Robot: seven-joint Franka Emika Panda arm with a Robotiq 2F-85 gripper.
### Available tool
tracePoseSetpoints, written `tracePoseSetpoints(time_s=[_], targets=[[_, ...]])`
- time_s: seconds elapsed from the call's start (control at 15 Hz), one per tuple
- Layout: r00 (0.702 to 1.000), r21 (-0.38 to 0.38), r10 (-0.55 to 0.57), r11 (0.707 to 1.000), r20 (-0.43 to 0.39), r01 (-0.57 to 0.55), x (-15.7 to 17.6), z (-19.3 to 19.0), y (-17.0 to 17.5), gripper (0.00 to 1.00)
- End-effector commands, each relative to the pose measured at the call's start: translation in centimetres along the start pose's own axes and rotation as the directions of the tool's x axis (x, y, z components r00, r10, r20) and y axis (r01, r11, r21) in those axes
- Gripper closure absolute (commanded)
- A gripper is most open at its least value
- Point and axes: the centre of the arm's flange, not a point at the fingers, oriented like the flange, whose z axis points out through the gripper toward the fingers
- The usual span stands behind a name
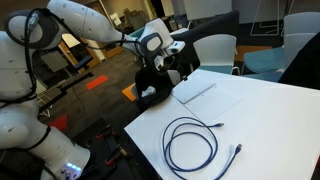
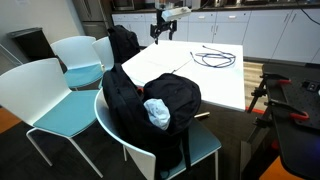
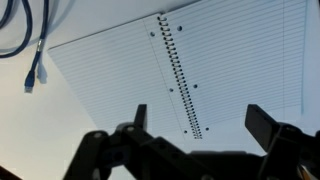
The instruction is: Move the data cable to the right the right then flip the pages in the book
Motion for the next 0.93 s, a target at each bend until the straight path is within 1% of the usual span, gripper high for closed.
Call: tracePoseSetpoints(time_s=[0.0,0.07,0.2,0.27,0.33,0.4,0.47,0.6,0.87], targets=[[0.996,0.057,0.065,0.996,-0.053,-0.062,1.6,0.3,-1.5,0.00],[0.993,0.101,0.088,0.992,-0.081,-0.079,2.7,0.2,-2.6,0.00],[0.984,0.143,0.133,0.983,-0.120,-0.116,4.8,-0.1,-4.8,0.00],[0.980,0.173,0.152,0.976,-0.127,-0.129,5.6,-0.1,-5.7,0.00],[0.981,0.181,0.155,0.975,-0.120,-0.132,6.6,0.0,-6.8,0.00],[0.986,0.174,0.142,0.977,-0.092,-0.124,7.3,0.2,-8.0,0.00],[0.989,0.172,0.118,0.980,-0.094,-0.100,7.6,0.4,-9.1,0.00],[0.997,0.136,0.046,0.990,-0.067,-0.036,8.0,1.5,-11.5,0.00],[0.998,0.085,-0.058,0.995,-0.017,0.060,7.1,4.4,-15.6,0.00]])
